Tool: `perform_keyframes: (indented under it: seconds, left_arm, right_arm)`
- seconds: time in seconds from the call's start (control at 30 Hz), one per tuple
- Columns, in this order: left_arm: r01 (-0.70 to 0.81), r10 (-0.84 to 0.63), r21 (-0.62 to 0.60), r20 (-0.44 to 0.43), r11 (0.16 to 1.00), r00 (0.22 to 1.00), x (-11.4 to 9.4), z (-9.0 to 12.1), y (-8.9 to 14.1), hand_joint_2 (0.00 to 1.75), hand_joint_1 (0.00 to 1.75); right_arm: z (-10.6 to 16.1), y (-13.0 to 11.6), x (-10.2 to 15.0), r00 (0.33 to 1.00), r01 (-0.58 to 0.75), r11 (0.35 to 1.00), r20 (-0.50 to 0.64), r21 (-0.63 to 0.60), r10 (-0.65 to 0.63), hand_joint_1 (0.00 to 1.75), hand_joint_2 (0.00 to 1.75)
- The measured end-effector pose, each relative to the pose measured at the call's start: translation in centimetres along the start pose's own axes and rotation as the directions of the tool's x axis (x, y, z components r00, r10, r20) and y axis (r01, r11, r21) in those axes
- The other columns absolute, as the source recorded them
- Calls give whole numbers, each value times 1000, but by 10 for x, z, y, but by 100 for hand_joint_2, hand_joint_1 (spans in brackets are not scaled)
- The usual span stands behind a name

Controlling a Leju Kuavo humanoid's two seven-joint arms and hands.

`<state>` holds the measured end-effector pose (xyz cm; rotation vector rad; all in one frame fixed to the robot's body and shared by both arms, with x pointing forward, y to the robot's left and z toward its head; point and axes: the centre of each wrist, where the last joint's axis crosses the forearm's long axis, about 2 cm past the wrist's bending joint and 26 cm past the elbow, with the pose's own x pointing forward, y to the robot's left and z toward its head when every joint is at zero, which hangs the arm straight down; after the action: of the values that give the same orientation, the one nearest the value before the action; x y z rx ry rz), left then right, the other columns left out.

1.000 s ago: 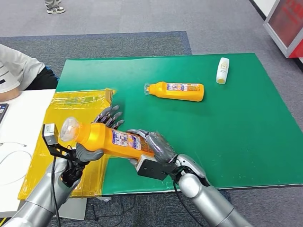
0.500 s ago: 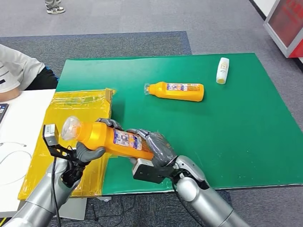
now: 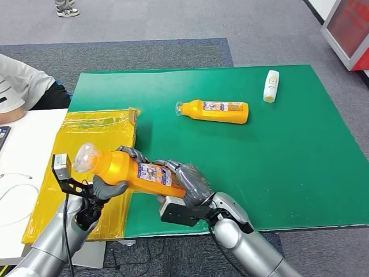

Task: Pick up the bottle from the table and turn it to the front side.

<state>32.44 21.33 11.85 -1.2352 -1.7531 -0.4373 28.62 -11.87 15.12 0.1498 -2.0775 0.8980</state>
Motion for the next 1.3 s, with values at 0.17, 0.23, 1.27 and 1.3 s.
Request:
perform_keyframes:
  seconds: [0.17,0.23,1.27,1.3]
  left_arm:
    - [6,-6,2,-17,1000,1000,-2,4,-1,175,175]
    - [6,-6,4,-24,1000,1000,-4,7,-2,175,175]
    - [811,-816,-196,-333,551,473,81,-33,15,175,175]
    - [828,-833,-210,-339,521,438,86,-37,18,175,175]
  right_arm:
    - [0,0,0,998,61,998,3,3,-61,0,175]
    - [-1,-1,0,997,83,997,3,3,-83,0,175]
    - [23,-21,-20,979,154,974,-105,-168,-173,0,175]
    - [24,-21,-21,979,151,973,-108,-172,-171,0,175]
